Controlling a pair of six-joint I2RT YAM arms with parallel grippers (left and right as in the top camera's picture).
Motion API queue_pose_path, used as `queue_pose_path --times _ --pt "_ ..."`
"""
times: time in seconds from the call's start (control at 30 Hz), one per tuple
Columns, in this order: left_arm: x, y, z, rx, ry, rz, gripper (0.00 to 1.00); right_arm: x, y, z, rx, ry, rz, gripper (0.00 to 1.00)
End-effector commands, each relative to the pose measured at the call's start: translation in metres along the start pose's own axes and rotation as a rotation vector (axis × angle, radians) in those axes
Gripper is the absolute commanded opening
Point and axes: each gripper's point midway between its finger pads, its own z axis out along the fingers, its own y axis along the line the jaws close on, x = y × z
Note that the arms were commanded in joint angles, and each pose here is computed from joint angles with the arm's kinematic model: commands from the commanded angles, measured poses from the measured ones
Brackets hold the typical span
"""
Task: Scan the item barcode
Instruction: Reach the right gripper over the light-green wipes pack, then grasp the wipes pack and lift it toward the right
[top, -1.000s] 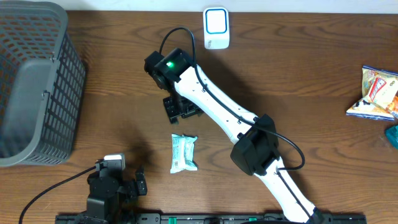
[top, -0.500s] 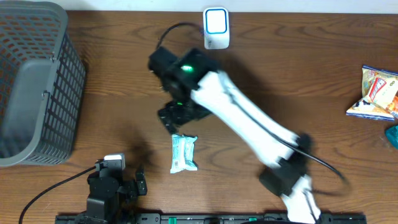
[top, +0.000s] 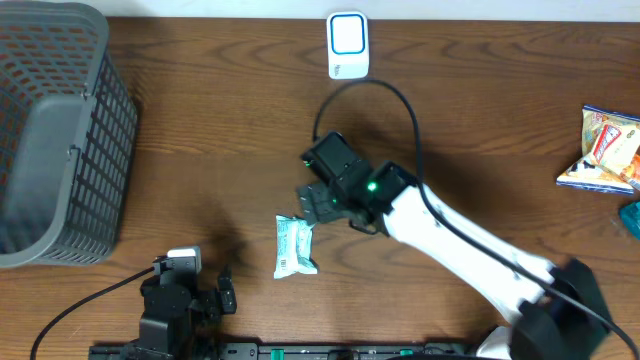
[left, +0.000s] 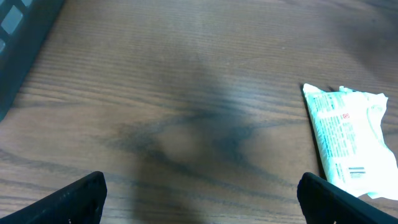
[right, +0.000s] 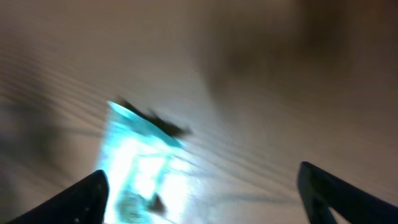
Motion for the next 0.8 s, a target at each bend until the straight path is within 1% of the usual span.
queue_pose_path --times 0.0,0.1,0.23,0.27,0.33,0.43,0.5,0.63,0.77 --pt "0.002 0.0 0.0 0.002 0.005 0.0 0.98 0.001 0.006 0.001 -0.14 0.061 0.022 0.89" --pt "0.002 0.0 0.0 0.002 0.005 0.0 0.98 0.01 0.012 0.012 -0.193 0.115 0.019 0.89" --pt "0.002 0.0 0.0 0.002 0.005 0.0 0.98 0.018 0.046 0.022 -0.348 0.158 -0.032 0.92" --pt "0.002 0.0 0.0 0.002 0.005 0.0 0.98 0.019 0.052 0.027 -0.368 0.163 -0.039 0.91" --pt "0.002 0.0 0.0 0.002 0.005 0.0 0.98 0.025 0.055 0.04 -0.363 0.189 -0.035 0.83" --pt "0.002 0.0 0.0 0.002 0.005 0.0 0.98 0.042 0.05 0.062 -0.33 0.272 0.006 0.72" --pt "0.002 0.0 0.0 0.002 0.005 0.0 0.98 0.052 0.051 0.073 -0.342 0.324 0.017 0.68" --pt "0.002 0.0 0.0 0.002 0.005 0.0 0.98 0.061 0.056 0.077 -0.375 0.371 0.025 0.67" --pt "0.002 0.0 0.0 0.002 0.005 0.0 0.98 0.067 0.062 0.077 -0.378 0.379 0.005 0.77"
